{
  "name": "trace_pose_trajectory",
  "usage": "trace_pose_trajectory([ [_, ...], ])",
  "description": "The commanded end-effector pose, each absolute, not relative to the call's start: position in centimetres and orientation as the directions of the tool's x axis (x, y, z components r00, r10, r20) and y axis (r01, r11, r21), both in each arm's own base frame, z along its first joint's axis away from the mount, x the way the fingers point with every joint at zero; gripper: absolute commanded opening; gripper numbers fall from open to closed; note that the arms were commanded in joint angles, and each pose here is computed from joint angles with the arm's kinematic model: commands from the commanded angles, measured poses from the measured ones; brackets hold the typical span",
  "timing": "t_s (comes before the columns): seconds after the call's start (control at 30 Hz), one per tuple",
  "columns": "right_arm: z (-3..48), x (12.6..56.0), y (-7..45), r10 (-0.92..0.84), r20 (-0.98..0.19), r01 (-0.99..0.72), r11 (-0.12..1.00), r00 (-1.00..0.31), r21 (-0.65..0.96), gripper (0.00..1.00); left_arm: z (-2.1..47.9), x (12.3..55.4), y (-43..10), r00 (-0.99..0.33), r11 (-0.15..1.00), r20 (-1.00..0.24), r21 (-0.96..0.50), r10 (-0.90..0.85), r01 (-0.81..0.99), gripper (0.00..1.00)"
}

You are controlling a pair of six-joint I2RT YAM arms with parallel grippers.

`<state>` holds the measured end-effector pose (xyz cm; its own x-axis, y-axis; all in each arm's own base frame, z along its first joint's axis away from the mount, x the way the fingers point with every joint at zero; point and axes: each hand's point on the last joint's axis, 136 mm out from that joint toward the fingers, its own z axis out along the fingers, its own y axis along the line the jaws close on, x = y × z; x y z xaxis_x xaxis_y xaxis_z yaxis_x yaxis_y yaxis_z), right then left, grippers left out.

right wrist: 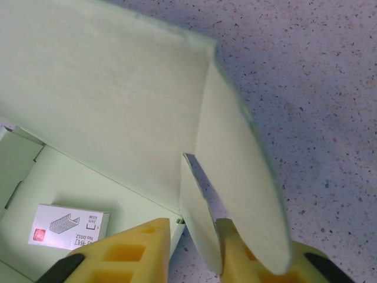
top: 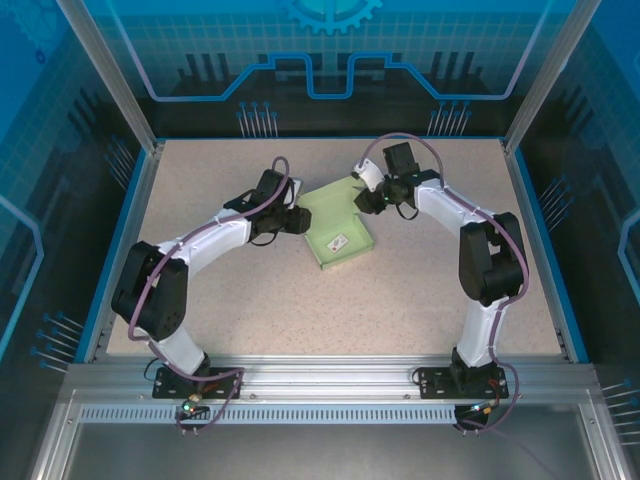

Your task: Fold the paper box

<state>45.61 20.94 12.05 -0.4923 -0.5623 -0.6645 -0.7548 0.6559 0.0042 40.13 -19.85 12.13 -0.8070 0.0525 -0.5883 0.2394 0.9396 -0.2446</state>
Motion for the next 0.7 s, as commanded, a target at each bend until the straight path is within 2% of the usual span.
trace_pose_trajectory([
  [0.0,12.7,45.7,22.1,-0.565,-0.675,-0.769,0.639,-0.475,0.006,0.23,12.9,41.2,-20.3,-0.784,0.935,-0.617,-0.237,0.065,0.264,0.36],
  [0.2,12.4,45.5,22.2,-0.558,-0.669,-0.754,0.657,-0.491,0.006,0.15,12.2,41.5,-20.3,-0.792,0.939,-0.608,-0.232,0.062,0.252,0.26],
  [0.33,12.4,45.2,22.1,-0.541,-0.667,-0.729,0.684,-0.512,0.006,0.11,12.4,41.5,-20.2,-0.785,0.947,-0.616,-0.210,0.063,0.241,0.24],
  [0.57,12.6,44.5,21.4,-0.517,-0.666,-0.680,0.733,-0.538,-0.019,0.05,12.1,41.2,-19.7,-0.789,0.958,-0.608,-0.169,0.084,0.232,0.33],
  [0.67,12.6,44.5,21.0,-0.513,-0.663,-0.667,0.745,-0.545,-0.028,0.04,11.9,41.1,-19.6,-0.793,0.960,-0.603,-0.163,0.085,0.227,0.34],
])
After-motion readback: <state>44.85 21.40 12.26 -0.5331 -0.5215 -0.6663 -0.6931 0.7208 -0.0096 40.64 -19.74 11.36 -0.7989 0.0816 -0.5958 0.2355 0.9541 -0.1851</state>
